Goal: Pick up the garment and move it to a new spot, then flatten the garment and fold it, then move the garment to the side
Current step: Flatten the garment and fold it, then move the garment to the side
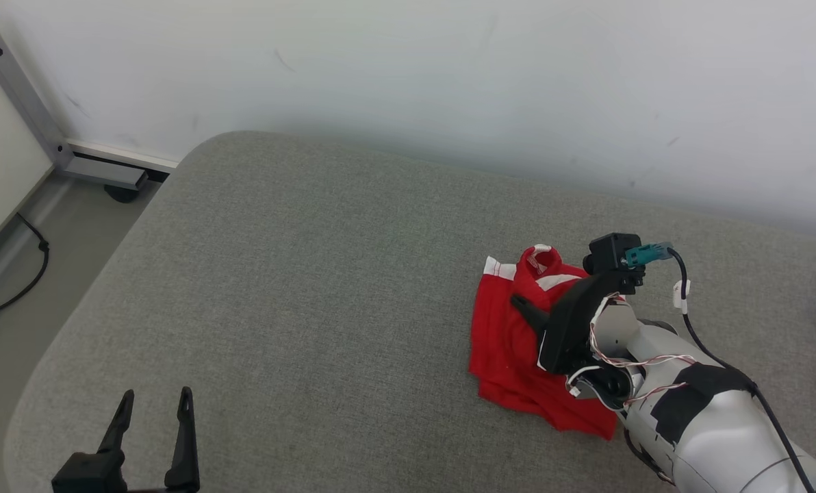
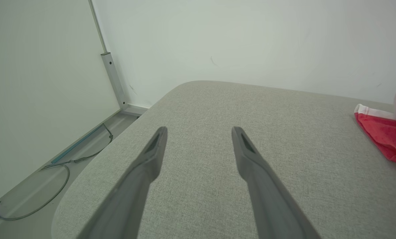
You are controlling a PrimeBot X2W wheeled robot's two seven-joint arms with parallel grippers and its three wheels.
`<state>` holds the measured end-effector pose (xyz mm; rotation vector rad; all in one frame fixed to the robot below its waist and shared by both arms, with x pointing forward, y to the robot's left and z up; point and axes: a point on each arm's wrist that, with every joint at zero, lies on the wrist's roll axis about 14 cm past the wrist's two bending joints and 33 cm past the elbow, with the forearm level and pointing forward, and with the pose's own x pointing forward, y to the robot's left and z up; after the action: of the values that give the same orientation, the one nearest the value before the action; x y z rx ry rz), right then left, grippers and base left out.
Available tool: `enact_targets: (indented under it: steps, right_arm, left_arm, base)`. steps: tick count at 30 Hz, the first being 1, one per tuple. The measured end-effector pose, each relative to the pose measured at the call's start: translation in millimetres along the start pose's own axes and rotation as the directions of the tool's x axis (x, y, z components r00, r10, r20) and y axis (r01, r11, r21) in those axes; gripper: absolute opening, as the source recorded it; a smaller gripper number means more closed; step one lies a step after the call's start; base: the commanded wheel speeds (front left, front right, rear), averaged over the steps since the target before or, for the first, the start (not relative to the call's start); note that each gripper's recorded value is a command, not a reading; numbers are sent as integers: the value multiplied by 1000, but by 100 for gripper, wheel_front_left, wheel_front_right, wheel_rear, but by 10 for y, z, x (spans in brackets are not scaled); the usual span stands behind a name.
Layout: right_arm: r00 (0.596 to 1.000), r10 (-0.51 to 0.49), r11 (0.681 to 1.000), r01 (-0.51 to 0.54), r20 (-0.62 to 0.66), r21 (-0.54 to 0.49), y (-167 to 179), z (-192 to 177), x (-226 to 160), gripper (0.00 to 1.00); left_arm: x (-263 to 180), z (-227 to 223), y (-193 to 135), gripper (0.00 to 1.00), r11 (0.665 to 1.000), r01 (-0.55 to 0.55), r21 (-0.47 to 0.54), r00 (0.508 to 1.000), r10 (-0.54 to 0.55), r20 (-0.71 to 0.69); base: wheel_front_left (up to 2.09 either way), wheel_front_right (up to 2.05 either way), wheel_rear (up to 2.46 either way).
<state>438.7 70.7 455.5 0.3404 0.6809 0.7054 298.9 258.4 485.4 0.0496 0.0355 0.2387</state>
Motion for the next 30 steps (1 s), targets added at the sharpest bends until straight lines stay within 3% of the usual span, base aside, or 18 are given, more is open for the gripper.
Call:
enact_targets:
  steps: [1, 12, 21, 30]
  right_arm:
    - [1000, 0, 1000, 0, 2, -2, 2, 4, 1, 100]
    - [993, 29, 1000, -29, 119, -7, 54, 236, -146, 100]
    - [962, -53, 994, 77, 269, -78, -417, 436, -499, 100]
    - [954, -174, 982, 187, 245, -30, -855, 306, -653, 100]
  left_arm:
    - [1, -3, 1, 100, 1000, 0, 0, 1000, 0, -1]
    - [38, 49, -19, 100, 1000, 14, 6, 1000, -14, 19]
    - [78, 102, -115, 100, 999, 50, 15, 998, -50, 33]
    - [121, 102, -204, 100, 997, 76, 20, 997, -77, 30]
  base:
    - [0, 0, 0]
    - [0, 0, 0]
    - [0, 0, 0]
    - [0, 0, 0]
